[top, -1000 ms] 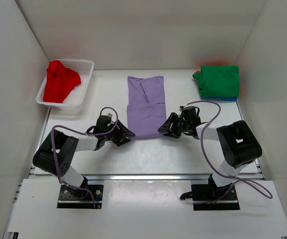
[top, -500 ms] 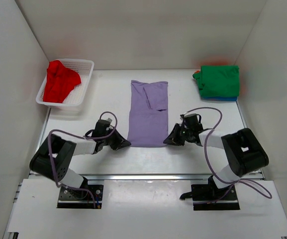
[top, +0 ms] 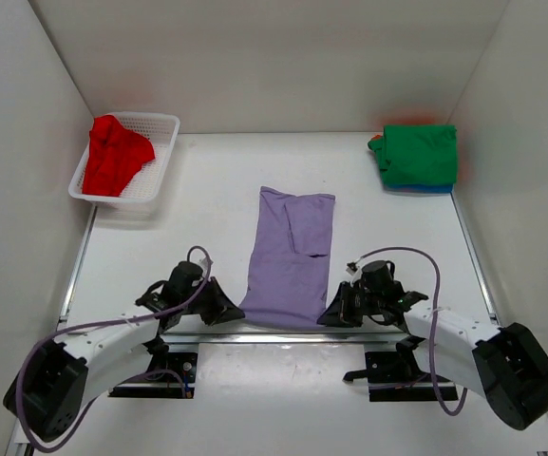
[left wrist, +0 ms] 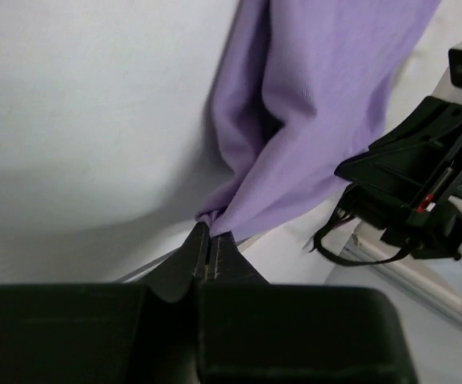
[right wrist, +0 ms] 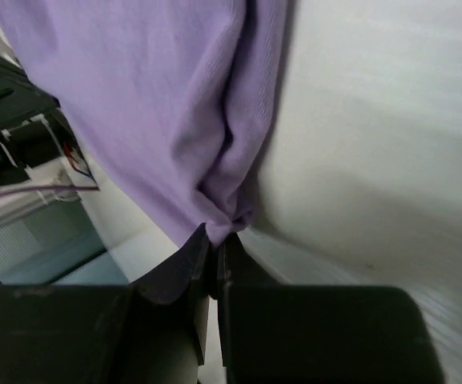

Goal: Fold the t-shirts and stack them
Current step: Fold the long partially folded tshirt into a neat square

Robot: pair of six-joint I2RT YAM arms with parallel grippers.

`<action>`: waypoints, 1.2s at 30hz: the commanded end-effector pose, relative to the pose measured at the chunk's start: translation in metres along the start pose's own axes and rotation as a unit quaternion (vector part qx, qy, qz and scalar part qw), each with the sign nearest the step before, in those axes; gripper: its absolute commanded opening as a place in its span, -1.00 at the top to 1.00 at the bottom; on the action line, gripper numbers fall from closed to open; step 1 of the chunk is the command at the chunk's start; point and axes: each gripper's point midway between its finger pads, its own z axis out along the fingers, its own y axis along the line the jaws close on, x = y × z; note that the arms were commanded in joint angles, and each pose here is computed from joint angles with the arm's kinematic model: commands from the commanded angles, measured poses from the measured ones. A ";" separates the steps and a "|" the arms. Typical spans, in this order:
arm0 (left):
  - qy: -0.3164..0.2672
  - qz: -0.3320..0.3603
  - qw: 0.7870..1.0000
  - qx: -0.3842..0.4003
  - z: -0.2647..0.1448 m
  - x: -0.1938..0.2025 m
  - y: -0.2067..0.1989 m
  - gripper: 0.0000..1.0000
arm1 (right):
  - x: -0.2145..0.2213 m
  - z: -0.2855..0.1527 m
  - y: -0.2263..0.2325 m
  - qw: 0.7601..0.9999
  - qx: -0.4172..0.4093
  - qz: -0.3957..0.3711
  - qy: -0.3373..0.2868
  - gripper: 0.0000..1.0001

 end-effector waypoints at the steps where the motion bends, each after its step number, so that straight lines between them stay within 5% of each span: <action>1: -0.047 -0.002 0.999 -0.021 -0.004 -0.033 -0.011 1.00 | -0.016 -0.010 0.004 1.000 0.007 0.022 -0.018 1.00; 5: -0.069 0.022 0.997 0.022 -0.001 -0.091 -0.072 1.00 | -0.074 -0.031 0.034 0.998 -0.021 0.009 -0.055 1.00; 12: -0.151 0.037 0.985 0.080 0.024 -0.263 -0.173 1.00 | -0.247 -0.061 0.074 0.987 -0.047 -0.028 -0.152 1.00; 14: -0.163 0.034 0.981 0.094 0.035 -0.310 -0.191 1.00 | -0.303 -0.059 0.070 0.984 -0.033 -0.031 -0.173 0.86; 16: -0.165 0.025 0.980 0.105 0.055 -0.357 -0.203 0.42 | -0.335 -0.056 0.065 0.983 -0.031 -0.030 -0.179 0.40; 19: -0.176 -0.002 0.979 0.104 0.066 -0.390 -0.192 0.12 | -0.368 -0.046 0.045 0.982 0.006 -0.034 -0.186 0.01; 22: -0.171 -0.015 0.976 0.134 0.064 -0.387 -0.184 -0.07 | -0.358 -0.039 0.026 0.983 0.035 -0.035 -0.176 -0.06; 30: -0.128 -0.056 0.979 0.145 0.049 -0.295 -0.128 0.05 | -0.329 0.000 0.023 0.986 0.005 -0.011 -0.165 -0.32; 36: -0.122 -0.059 0.980 0.148 0.023 -0.245 -0.109 0.05 | -0.330 0.049 0.042 0.993 -0.023 0.000 -0.112 -0.25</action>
